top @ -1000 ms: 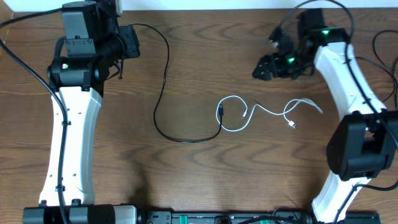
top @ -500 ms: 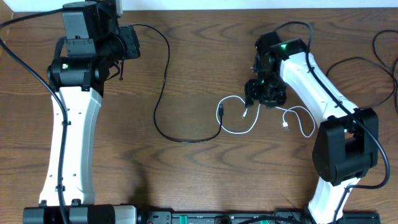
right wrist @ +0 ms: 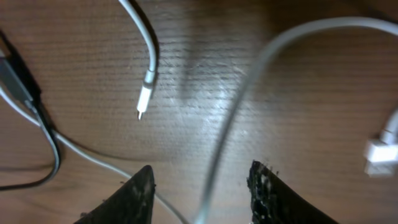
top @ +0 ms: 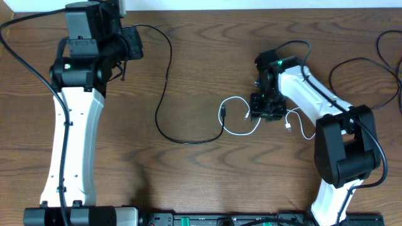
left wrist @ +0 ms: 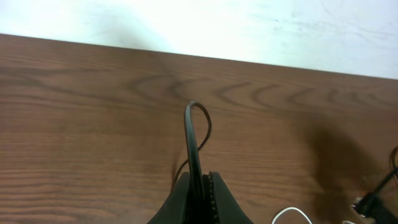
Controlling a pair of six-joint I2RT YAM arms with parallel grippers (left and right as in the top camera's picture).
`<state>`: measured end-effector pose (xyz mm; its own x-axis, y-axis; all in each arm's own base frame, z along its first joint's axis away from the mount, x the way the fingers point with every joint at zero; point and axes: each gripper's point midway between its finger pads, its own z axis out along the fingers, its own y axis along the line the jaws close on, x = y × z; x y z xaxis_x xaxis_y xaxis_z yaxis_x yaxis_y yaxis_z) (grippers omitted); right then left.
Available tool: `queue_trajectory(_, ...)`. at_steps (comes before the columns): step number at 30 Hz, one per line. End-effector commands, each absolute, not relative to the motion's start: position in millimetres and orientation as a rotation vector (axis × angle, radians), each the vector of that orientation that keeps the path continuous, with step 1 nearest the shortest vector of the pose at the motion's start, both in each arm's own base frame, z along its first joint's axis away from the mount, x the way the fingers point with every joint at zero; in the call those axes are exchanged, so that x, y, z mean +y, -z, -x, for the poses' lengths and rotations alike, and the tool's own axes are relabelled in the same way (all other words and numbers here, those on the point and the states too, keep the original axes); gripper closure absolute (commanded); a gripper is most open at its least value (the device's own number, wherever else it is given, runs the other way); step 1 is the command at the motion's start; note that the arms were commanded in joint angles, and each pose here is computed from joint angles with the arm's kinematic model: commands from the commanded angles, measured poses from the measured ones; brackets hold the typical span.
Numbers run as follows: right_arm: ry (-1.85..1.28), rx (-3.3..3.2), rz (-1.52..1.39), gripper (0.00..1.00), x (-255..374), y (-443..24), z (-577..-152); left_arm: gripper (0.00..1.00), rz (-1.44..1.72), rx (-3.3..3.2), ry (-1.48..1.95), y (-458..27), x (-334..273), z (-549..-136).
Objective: Untangle cables
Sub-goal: 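Carry the white cable off to the right with the right gripper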
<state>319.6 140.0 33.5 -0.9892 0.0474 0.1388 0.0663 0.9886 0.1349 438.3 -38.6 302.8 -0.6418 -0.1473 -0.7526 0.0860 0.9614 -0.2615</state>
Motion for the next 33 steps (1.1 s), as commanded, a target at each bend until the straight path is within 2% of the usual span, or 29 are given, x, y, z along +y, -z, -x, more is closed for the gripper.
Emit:
queue_trajectory(1, 0.2, -3.007, 0.082, 0.66, 145, -14, -315, 0.93, 0.01, 2.288, 0.384, -285, -57, -440)
queue_trajectory(3, 0.193, -3.04, 0.077, 0.99, 144, -11, -321, 0.92, -0.001, 2.3, 0.391, -280, -62, -441)
queue_trajectory(6, 0.226, -3.103, 0.024, 0.99, 144, -22, -341, 0.93, -0.017, 2.315, 0.399, -274, -69, -443)
queue_trajectory(9, 0.267, -3.196, 0.0, 0.99, 137, -60, -378, 0.92, -0.026, 2.323, 0.402, -271, -73, -444)
queue_trajectory(13, 0.366, -3.398, -0.046, 0.99, 118, -160, -438, 0.93, -0.025, 2.327, 0.402, -269, -72, -444)
queue_trajectory(16, 0.437, -3.56, -0.118, 0.99, 112, -238, -460, 0.93, -0.025, 2.327, 0.403, -269, -73, -444)
queue_trajectory(22, 0.4, -3.942, -0.117, 0.99, 87, -383, -467, 0.93, -0.025, 2.327, 0.403, -269, -73, -444)
queue_trajectory(26, 0.342, -4.16, -0.004, 0.99, 61, -450, -461, 0.92, -0.025, 2.327, 0.403, -269, -73, -444)
queue_trajectory(29, 0.25, -4.252, 0.115, 0.99, 39, -474, -460, 0.92, -0.025, 2.327, 0.403, -269, -73, -444)
queue_trajectory(33, 0.063, -4.292, 0.333, 0.99, -3, -481, -469, 0.93, -0.025, 2.329, 0.403, -269, -73, -444)
